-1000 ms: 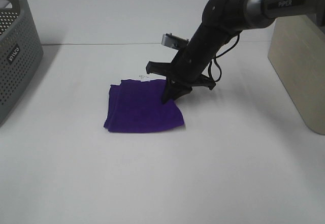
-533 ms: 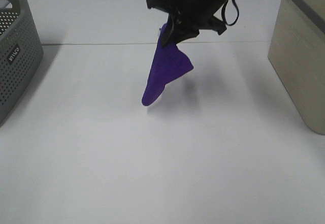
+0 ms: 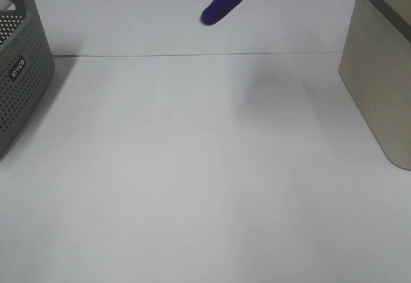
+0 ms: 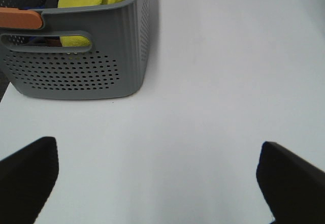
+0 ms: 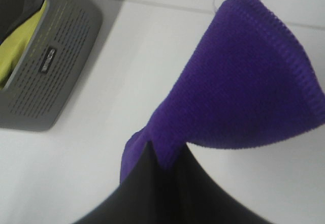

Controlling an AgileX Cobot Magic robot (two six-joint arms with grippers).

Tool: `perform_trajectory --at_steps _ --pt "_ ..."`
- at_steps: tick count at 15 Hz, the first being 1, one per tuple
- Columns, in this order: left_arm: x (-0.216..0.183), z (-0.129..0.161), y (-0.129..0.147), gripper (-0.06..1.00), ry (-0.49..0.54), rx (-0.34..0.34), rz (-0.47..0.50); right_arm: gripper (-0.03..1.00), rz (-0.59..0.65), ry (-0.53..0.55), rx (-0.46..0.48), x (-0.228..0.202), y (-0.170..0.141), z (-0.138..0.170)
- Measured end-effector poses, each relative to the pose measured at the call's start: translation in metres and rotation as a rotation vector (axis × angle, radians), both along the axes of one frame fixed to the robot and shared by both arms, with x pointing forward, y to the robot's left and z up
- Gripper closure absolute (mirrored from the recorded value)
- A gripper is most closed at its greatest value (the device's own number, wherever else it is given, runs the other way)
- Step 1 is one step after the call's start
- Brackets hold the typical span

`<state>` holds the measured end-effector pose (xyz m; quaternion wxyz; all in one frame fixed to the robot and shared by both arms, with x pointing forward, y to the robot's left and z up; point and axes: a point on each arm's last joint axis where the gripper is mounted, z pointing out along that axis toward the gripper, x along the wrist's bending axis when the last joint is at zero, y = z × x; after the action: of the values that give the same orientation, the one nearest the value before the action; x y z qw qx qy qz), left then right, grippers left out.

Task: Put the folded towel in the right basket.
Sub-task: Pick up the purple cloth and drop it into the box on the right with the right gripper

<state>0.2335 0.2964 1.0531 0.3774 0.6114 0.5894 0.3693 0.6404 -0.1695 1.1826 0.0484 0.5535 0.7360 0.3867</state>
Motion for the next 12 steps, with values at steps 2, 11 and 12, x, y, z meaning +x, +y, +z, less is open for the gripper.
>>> perform_trajectory --at_steps 2,11,12 --pt "0.000 0.000 0.000 -0.04 0.000 0.000 0.000 0.90 -0.236 -0.115 -0.022 0.012 -0.093 0.035" --pt "0.000 0.000 0.000 -0.04 0.000 0.000 0.000 0.90 -0.562 0.011 -0.187 0.036 -0.245 -0.023" --pt "0.000 0.000 0.000 -0.04 0.000 0.000 0.000 0.90 -0.570 0.035 -0.224 0.041 -0.250 -0.034"
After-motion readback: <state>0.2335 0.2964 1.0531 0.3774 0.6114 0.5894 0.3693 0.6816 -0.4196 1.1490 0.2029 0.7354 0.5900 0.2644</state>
